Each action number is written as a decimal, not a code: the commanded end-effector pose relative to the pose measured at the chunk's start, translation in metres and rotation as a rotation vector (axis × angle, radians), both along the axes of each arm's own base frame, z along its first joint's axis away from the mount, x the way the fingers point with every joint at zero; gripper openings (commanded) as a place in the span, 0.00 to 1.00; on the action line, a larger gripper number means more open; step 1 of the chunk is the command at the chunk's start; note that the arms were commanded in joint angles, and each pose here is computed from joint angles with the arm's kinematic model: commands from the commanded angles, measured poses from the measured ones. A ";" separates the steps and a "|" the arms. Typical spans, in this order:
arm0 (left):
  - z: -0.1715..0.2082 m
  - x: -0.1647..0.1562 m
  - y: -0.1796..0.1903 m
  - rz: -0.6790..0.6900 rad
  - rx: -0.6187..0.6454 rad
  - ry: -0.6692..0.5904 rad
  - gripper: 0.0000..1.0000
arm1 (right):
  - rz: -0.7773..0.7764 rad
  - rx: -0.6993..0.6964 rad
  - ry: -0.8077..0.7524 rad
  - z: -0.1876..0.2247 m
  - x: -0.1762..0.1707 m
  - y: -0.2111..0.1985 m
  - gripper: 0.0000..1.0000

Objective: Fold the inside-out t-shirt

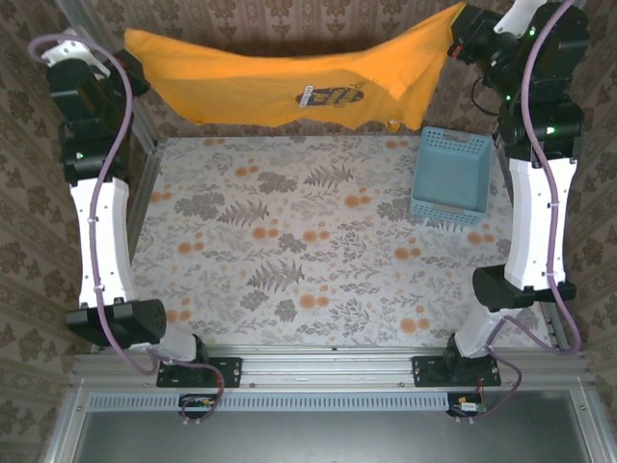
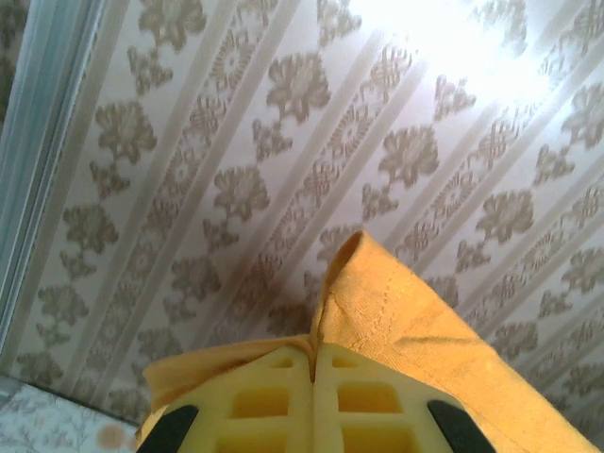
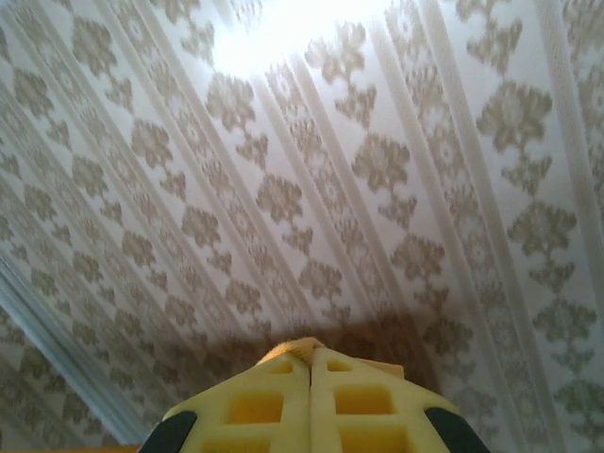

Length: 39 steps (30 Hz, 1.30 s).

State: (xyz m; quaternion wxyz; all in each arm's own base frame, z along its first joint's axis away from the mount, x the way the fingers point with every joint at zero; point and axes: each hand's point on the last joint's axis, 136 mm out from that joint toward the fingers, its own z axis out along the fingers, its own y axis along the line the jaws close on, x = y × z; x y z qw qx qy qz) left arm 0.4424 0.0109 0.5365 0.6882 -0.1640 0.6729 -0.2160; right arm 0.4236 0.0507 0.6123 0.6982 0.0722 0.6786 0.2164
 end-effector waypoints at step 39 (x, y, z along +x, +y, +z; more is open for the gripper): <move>-0.425 -0.173 -0.016 0.153 -0.300 0.888 0.00 | -0.195 0.156 0.914 -0.398 -0.139 -0.022 0.00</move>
